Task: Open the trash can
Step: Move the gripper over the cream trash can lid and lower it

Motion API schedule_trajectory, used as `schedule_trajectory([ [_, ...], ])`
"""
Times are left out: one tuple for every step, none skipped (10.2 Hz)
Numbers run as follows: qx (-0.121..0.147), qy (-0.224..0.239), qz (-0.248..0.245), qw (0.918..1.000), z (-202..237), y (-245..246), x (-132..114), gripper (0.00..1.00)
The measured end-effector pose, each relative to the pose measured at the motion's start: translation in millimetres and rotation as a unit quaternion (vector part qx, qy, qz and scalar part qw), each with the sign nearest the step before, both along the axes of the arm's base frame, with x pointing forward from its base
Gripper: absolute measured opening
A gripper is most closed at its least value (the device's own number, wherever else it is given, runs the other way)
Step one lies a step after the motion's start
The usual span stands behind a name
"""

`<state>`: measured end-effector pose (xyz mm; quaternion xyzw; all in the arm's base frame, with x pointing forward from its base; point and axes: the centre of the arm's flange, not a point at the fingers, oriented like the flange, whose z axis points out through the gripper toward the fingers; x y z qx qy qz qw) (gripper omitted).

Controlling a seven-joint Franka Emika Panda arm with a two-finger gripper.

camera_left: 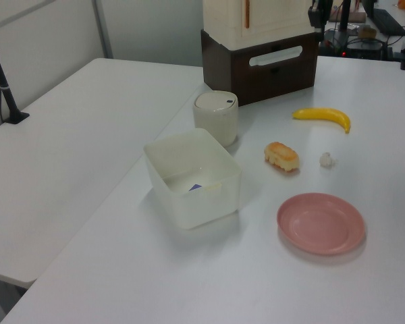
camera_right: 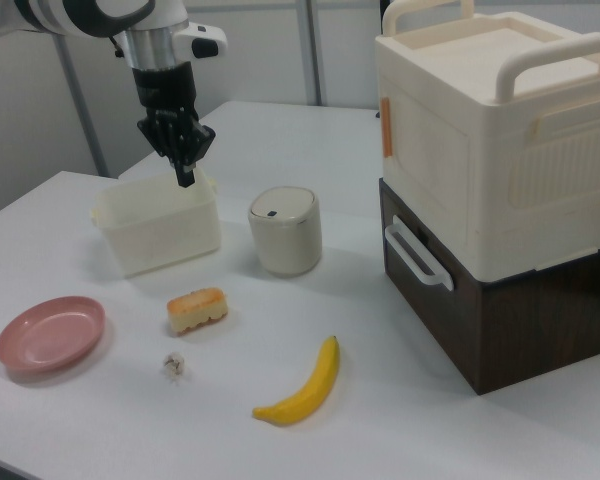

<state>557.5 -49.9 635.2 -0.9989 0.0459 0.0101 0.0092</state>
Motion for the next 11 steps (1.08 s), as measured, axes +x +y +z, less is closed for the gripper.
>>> schedule_trajectory([
  [0.004, -0.025, 0.000, 0.9997, 3, 1, 6, 0.01],
  [0.004, -0.044, -0.001, 0.9990, 3, 1, 13, 0.01],
  [0.002, -0.060, -0.001, 0.9982, -2, 0, 23, 0.01],
  [0.000, -0.075, -0.010, 0.9972, -11, 0, 35, 0.01],
  [-0.002, -0.089, -0.022, 0.9958, -22, -1, 48, 0.01],
  [-0.004, -0.098, -0.032, 0.9946, -35, -1, 60, 0.01],
  [-0.005, -0.102, -0.037, 0.9941, -49, 0, 71, 0.01],
  [-0.005, -0.106, -0.040, 0.9936, -62, 6, 81, 0.01],
  [-0.005, -0.112, -0.048, 0.9925, -74, 13, 91, 0.01],
  [-0.005, -0.124, -0.062, 0.9903, -85, 20, 101, 0.01],
  [-0.011, -0.136, -0.073, 0.9880, -93, 25, 109, 0.01],
])
